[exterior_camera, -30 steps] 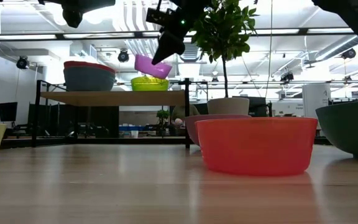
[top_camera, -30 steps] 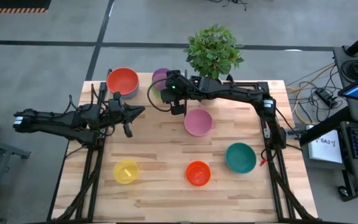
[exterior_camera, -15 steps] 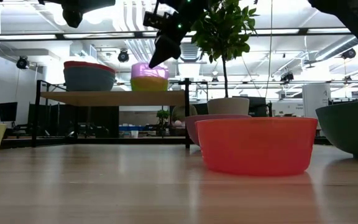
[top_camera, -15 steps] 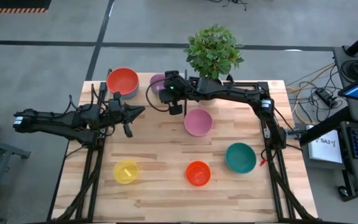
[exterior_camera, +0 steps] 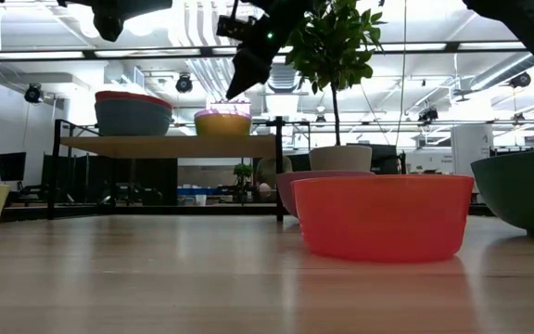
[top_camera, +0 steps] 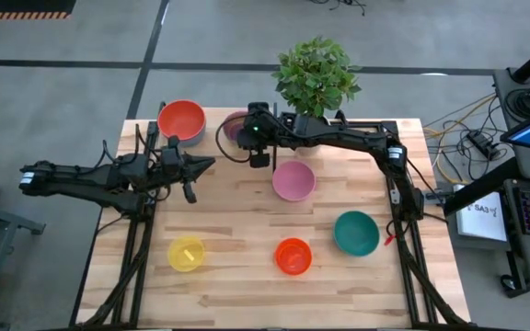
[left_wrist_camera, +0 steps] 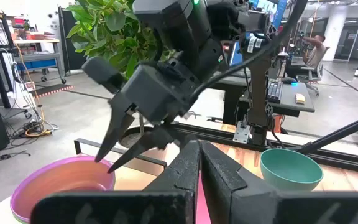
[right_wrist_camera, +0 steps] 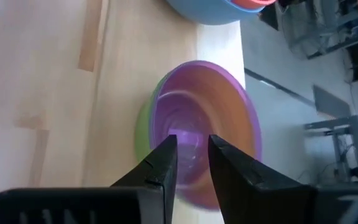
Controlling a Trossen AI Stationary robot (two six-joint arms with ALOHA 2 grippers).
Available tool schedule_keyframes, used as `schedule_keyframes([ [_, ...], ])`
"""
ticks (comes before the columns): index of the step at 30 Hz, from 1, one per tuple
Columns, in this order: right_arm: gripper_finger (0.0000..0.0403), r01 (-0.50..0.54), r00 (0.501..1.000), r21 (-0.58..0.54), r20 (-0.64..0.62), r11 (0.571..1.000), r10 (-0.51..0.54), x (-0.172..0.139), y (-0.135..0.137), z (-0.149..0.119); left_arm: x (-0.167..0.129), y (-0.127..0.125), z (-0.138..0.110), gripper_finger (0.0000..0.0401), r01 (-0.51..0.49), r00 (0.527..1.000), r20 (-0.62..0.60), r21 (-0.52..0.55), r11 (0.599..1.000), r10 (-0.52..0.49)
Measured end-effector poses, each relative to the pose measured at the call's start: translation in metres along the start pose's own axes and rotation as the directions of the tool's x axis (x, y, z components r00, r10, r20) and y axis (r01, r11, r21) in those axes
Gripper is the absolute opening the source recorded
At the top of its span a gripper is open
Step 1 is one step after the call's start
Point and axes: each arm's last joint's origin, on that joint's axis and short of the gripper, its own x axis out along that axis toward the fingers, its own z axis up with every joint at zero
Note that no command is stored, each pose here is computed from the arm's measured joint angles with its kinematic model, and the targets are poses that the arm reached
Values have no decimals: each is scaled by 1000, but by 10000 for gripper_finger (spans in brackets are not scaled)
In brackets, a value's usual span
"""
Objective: Place and stack bowls onto a shelf
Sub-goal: Stack the pink bowl on top of the orange bowl on the shelf
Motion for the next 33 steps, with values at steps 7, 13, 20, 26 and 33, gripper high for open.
schedule_keyframes([
  [7,61,-177,984,126,52,976,172,-37,4,0,1,-1,-1,0,3,1000,-7,3,1000,-3],
  [13,41,-255,965,123,100,959,243,-75,34,-1,4,-2,-3,0,7,1000,-17,8,1000,-7],
  [20,38,-322,937,144,186,936,294,-110,86,-23,9,-5,-5,0,35,999,-30,10,999,-35],
  [26,38,-392,891,188,321,901,320,-133,132,-53,22,-13,-9,0,105,994,-32,-22,994,-105],
  [33,38,-455,840,223,429,862,333,-146,164,-89,40,-22,-16,0,134,990,-28,-71,988,-136],
])
